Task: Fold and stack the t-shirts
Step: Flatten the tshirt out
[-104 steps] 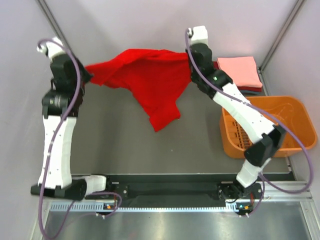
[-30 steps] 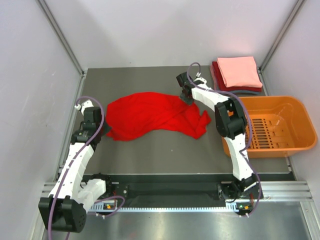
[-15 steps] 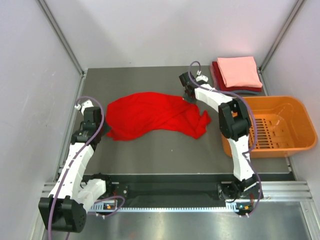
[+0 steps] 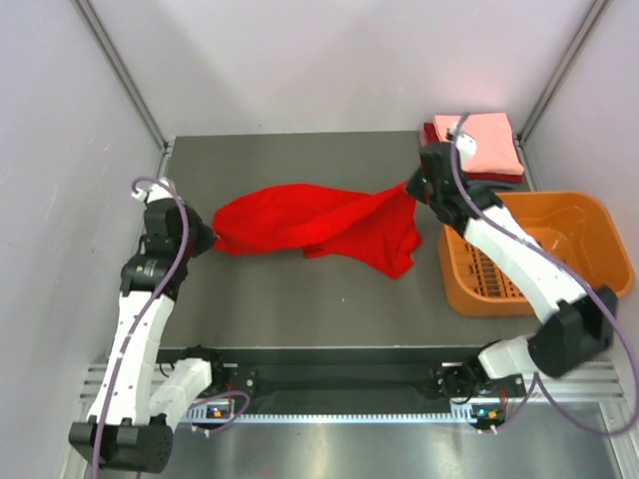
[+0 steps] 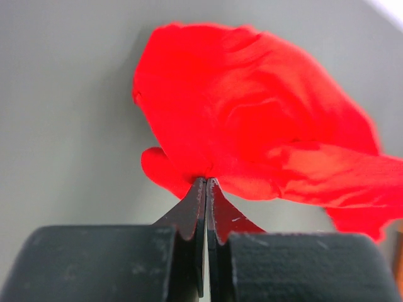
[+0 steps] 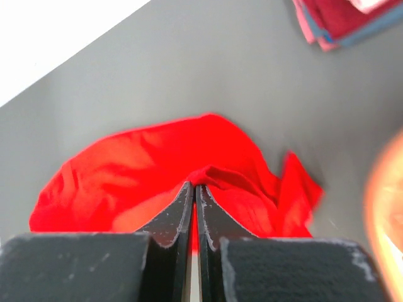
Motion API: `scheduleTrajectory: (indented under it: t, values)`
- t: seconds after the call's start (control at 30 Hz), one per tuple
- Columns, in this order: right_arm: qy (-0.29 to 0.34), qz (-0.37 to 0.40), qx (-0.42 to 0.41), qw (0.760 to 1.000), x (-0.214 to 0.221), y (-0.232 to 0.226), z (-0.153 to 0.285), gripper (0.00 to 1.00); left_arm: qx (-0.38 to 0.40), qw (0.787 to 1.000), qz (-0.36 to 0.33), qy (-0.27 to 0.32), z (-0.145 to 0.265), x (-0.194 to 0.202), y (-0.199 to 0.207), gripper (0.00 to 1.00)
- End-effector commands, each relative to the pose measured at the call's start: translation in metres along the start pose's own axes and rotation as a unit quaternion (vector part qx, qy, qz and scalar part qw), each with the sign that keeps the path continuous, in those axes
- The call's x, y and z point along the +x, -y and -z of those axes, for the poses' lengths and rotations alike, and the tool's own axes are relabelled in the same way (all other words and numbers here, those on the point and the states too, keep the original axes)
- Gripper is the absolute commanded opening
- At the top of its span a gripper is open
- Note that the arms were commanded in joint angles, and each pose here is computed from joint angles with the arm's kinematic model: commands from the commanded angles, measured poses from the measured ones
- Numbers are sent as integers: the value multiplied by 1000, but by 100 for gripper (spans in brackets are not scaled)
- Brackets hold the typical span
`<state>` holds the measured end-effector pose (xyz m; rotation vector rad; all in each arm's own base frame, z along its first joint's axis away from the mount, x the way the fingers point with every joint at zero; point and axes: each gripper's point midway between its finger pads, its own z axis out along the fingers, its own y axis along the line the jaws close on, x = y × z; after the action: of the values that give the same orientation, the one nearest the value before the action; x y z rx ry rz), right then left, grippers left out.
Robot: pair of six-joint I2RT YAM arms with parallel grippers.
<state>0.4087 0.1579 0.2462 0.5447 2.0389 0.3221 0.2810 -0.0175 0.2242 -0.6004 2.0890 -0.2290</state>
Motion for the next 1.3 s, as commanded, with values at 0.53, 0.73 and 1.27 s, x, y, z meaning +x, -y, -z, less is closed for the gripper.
scheduleTrajectory:
  t: [0.53, 0.73, 1.27]
  values:
    - [126, -48, -235, 963, -84, -2, 222, 0, 169, 967, 68, 179, 186, -125, 73, 0]
    - [129, 5, -284, 950, -123, -99, 159, 0, 118, 966, 50, 225, 116, -169, 80, 0]
    - [443, 31, -275, 853, -338, -186, 143, 0, 279, 883, 62, 372, 115, -356, 218, 0]
